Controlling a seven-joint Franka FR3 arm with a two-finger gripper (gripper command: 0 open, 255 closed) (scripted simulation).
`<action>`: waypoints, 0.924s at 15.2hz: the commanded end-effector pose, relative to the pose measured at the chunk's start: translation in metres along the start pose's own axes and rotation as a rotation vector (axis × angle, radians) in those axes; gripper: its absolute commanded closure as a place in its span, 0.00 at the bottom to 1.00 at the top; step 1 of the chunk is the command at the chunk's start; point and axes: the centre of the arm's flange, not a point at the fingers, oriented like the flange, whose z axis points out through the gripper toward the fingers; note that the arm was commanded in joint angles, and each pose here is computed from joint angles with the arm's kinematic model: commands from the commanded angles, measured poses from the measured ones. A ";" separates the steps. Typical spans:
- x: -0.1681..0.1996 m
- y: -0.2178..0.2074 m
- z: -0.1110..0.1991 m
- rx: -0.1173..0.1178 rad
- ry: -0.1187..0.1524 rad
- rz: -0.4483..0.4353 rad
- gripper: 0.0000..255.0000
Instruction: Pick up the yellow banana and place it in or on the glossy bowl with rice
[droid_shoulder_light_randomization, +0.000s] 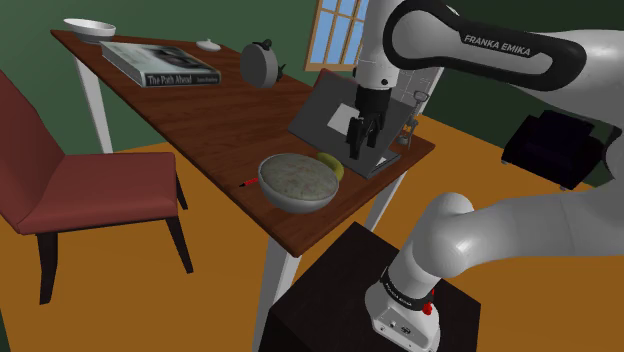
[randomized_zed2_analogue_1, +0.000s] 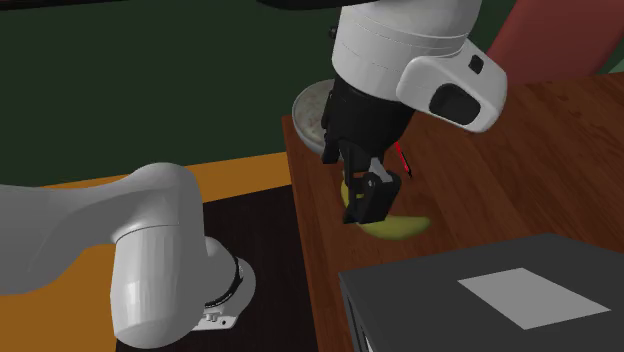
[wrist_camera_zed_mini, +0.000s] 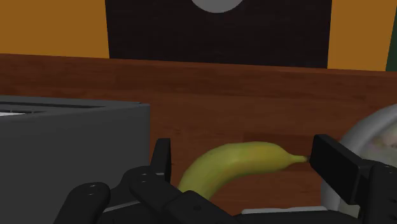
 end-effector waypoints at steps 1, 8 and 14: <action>0.000 0.000 0.000 0.000 0.000 0.000 0.00; 0.078 0.023 0.036 0.005 0.029 -0.143 0.00; 0.098 0.027 0.065 0.006 0.035 -0.177 0.00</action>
